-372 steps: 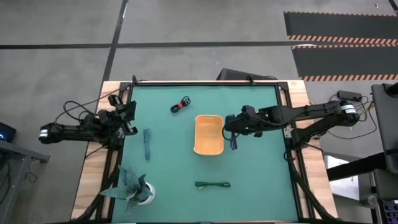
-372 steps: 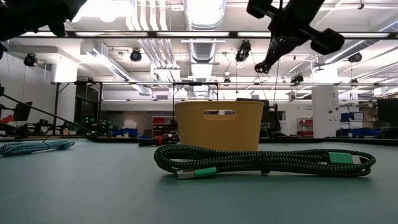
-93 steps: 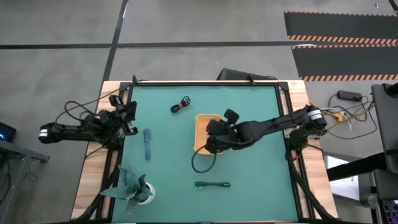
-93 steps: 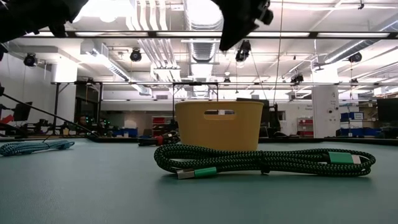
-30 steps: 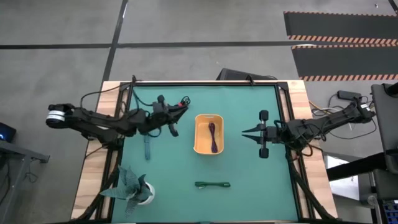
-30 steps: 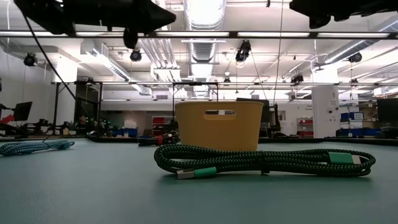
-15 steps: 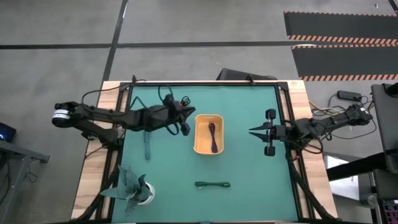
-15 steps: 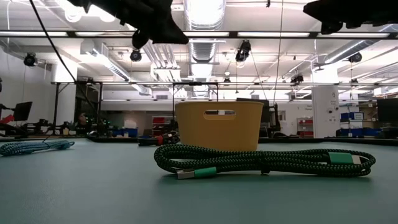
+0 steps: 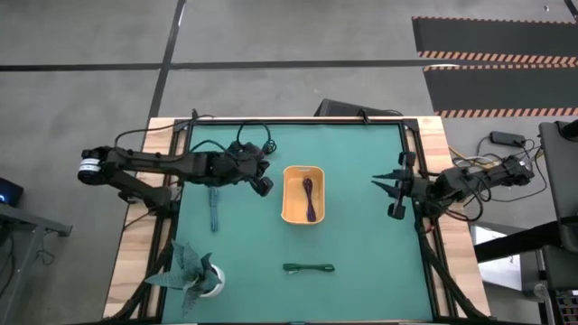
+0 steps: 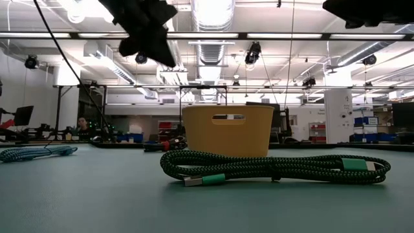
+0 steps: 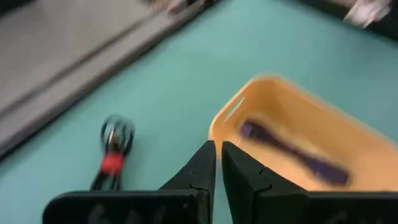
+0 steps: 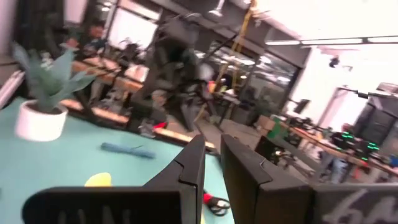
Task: Pick and place USB-C Cables
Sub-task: Put the light blue charger cable into the yellow bin
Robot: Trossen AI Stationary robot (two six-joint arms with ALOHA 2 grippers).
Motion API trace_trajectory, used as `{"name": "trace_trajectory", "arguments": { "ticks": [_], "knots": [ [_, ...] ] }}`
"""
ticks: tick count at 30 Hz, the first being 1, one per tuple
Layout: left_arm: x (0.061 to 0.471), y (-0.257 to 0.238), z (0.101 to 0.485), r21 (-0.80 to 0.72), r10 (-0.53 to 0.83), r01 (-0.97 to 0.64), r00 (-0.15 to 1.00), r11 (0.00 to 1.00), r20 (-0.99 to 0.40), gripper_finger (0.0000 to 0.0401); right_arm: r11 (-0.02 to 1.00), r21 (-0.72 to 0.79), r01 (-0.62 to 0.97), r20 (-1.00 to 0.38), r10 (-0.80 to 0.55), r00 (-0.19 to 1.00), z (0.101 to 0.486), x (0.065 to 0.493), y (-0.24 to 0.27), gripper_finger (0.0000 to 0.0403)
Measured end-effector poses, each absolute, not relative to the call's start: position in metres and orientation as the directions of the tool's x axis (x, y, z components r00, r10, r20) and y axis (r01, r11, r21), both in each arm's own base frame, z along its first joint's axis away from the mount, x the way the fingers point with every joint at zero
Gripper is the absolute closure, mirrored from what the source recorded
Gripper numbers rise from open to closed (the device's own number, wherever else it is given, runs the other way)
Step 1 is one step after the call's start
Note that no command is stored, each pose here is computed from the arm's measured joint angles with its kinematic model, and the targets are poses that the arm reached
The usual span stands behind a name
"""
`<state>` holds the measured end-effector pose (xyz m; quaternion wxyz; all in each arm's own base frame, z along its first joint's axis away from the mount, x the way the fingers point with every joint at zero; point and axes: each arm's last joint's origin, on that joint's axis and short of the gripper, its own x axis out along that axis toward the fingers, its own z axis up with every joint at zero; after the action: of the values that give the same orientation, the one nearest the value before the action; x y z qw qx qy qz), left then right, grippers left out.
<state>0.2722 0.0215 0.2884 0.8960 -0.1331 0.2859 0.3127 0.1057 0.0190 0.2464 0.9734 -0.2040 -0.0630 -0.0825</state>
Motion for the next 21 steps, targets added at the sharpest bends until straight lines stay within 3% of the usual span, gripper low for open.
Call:
{"name": "trace_trajectory", "arguments": {
  "ticks": [7,13,21],
  "knots": [
    [0.261,0.02,0.276,-0.093,0.427,-0.747,0.472,0.658,-0.772,0.0389,0.902,-0.385,0.196,0.155,-0.146,0.977,0.246,0.106,0.019,0.036],
    [0.253,0.019,0.258,0.026,0.407,-0.838,0.237,0.545,-0.882,0.0389,0.902,-0.385,0.197,0.157,-0.146,0.977,0.247,0.106,0.019,0.036],
    [0.263,0.014,0.238,0.066,0.197,-0.853,0.044,0.518,-0.98,0.0389,0.903,-0.382,0.198,0.161,-0.146,0.976,0.247,0.106,0.019,0.036]
  ]
}}
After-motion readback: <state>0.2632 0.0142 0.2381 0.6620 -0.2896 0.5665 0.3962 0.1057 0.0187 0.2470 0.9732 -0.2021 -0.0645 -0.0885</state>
